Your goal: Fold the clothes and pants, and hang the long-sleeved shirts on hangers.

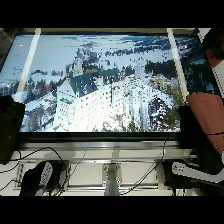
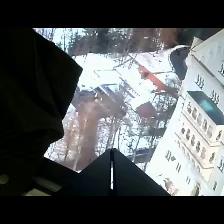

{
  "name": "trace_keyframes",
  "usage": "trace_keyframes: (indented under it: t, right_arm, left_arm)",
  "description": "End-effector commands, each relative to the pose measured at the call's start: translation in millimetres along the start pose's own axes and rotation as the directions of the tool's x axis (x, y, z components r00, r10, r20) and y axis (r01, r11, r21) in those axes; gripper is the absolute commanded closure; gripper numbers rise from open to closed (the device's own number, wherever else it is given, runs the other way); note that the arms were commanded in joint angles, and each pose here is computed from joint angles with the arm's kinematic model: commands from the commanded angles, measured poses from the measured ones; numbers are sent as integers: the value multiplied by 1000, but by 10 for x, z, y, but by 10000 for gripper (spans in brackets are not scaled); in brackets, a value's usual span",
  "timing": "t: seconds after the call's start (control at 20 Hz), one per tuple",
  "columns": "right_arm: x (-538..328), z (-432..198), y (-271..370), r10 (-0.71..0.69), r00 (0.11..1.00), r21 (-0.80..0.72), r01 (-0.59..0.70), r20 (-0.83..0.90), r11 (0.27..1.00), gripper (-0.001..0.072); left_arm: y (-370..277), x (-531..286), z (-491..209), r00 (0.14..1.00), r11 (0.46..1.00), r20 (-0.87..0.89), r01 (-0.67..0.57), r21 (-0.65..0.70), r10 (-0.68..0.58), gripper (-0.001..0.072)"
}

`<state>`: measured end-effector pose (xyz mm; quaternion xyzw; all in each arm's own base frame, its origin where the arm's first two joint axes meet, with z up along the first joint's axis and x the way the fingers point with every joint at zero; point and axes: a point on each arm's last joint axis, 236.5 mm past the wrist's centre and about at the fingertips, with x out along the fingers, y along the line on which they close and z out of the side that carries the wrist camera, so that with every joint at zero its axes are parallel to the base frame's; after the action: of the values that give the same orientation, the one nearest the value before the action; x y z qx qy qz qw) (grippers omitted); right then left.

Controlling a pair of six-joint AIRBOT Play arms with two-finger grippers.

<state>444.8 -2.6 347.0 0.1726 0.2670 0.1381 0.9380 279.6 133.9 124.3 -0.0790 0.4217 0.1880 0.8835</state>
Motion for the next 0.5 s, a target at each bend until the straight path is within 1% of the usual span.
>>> trace_keyframes:
  t: [0.0,0.2,0.4,0.45]
  right_arm:
    - [-2,1,8,1,1000,-1,-1,0,1000,681]
    - [-2,1,8,1,1000,-1,-1,0,1000,681]
    - [-2,1,8,1,1000,-1,-1,0,1000,681]
    - [-2,1,8,1,1000,-1,-1,0,1000,681]
  left_arm:
    - [70,67,-31,1000,1000,0,-23,-5,23,696]
    - [72,81,-13,1000,1000,6,-24,-4,24,695]
    - [141,257,-61,998,997,-42,-46,69,49,695]
    - [170,334,-70,997,995,-57,-56,77,60,664]
